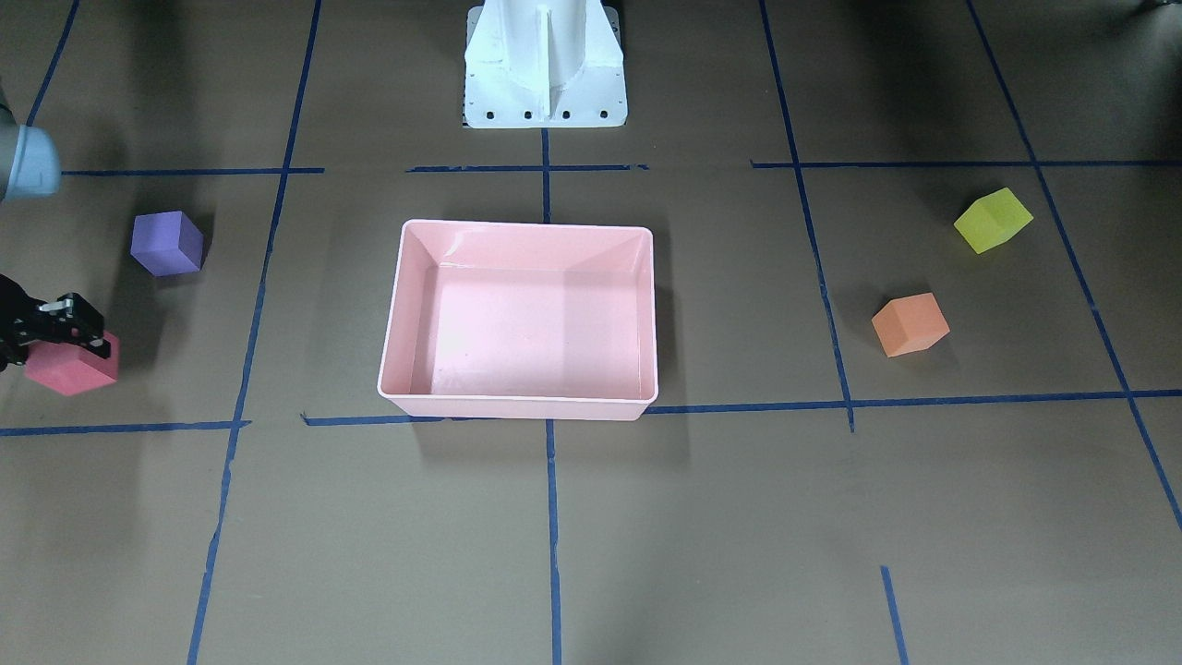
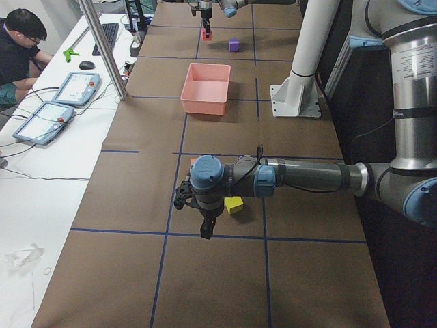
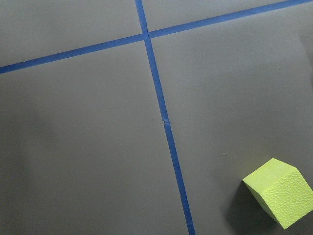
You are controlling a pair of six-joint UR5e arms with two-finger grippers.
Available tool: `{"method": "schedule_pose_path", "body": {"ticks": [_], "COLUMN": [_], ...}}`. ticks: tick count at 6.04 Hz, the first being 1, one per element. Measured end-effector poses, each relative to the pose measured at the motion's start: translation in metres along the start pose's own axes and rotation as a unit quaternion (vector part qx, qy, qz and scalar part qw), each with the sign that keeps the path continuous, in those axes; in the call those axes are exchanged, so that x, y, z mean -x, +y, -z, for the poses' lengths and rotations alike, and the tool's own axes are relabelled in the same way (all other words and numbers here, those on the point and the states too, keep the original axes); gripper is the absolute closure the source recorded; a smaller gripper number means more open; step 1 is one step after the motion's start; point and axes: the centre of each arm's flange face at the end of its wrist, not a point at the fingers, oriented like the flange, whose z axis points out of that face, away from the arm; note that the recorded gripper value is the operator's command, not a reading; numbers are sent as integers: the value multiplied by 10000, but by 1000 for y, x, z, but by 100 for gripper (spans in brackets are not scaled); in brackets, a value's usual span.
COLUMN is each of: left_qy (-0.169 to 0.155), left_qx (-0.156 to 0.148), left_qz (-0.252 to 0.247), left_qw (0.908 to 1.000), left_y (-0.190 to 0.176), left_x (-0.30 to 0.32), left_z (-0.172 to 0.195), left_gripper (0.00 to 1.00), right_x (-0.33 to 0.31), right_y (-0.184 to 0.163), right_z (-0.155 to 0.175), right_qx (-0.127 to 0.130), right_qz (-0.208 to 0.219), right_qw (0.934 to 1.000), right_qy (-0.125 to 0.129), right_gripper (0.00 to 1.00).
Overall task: Place blocks into pink bin with both arms
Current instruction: 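Carry the red-pink cube with the right gripper into the pink bin and release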
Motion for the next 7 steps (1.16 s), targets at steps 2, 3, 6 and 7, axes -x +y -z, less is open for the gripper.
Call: {"method": "schedule_pose_path", "body": {"ticks": [2,3,6,7], "left_qy": [-14,-20,-24,-22], "left_qx": [-15,-21,-28,-28], "left_qz": [-35,-49,-63,-65], "left_qw": [10000,10000,10000,10000], "left_y": [-2,-4,-5,-6], "left_x": [-1,-2,-3,-3], "left_z": [1,1,2,2], "left_gripper": [0,0,0,0], "right_x": [122,187,374,433], "right_y": [-43,-54,-41,-33], "right_z": [32,41,11,-8], "right_qx": [60,122,-93,-229], "right_qz": [-616,-904,-1730,-1990], "right_qw": [9980,9957,9848,9797], "right_qy": [-150,-151,-78,-17], "right_gripper": [73,73,64,46]}}
